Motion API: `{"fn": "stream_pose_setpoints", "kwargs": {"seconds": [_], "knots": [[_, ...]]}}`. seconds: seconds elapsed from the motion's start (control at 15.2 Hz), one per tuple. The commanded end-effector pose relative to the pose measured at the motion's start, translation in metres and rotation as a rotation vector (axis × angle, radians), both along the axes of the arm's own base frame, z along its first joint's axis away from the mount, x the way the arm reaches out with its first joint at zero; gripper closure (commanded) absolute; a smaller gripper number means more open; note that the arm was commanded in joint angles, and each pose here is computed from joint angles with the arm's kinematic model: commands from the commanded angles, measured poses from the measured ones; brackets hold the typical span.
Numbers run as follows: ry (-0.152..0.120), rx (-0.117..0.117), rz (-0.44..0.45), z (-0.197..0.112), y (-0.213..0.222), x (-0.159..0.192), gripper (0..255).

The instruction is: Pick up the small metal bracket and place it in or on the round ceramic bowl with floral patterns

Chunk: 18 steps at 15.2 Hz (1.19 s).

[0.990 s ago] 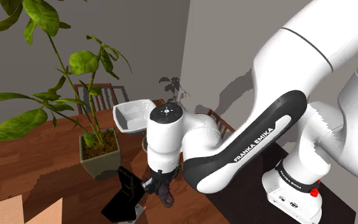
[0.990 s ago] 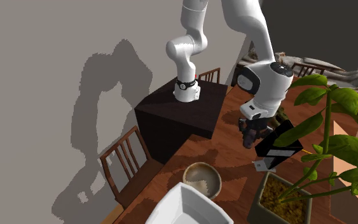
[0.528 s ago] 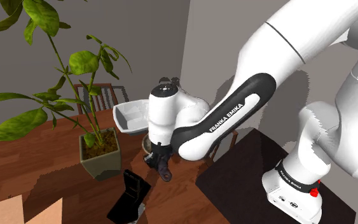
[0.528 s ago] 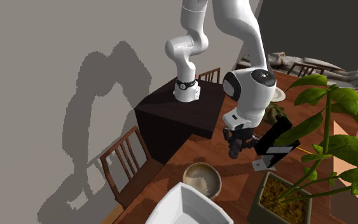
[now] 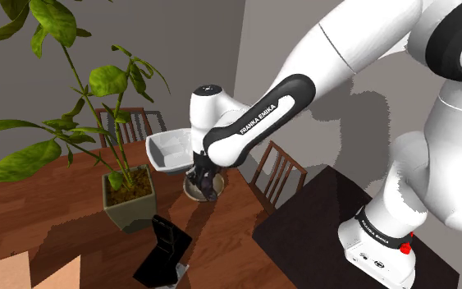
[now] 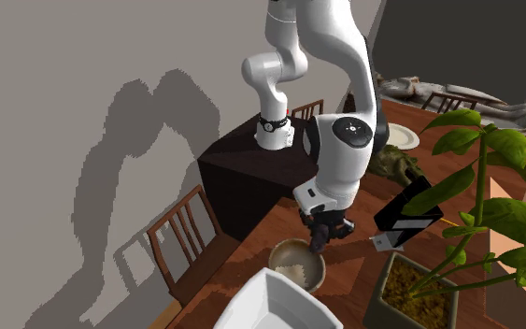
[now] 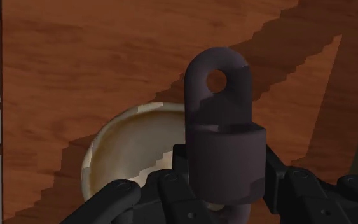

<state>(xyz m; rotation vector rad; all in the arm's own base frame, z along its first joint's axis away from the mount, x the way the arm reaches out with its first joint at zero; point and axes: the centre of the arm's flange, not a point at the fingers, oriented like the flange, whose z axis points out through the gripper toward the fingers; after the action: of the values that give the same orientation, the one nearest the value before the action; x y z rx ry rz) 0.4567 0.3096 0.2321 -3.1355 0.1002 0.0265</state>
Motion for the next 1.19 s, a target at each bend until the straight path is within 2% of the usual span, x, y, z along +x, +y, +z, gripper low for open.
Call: {"fn": "stream_pose_setpoints", "kwargs": {"seconds": [0.0,0.26,1.12], "knots": [[0.0,0.0,0.002,-0.001,-0.015,0.019,255],[0.0,0.0,0.002,-0.001,-0.042,0.064,255],[0.0,0.0,0.002,-0.07,-0.042,0.064,255]]}}
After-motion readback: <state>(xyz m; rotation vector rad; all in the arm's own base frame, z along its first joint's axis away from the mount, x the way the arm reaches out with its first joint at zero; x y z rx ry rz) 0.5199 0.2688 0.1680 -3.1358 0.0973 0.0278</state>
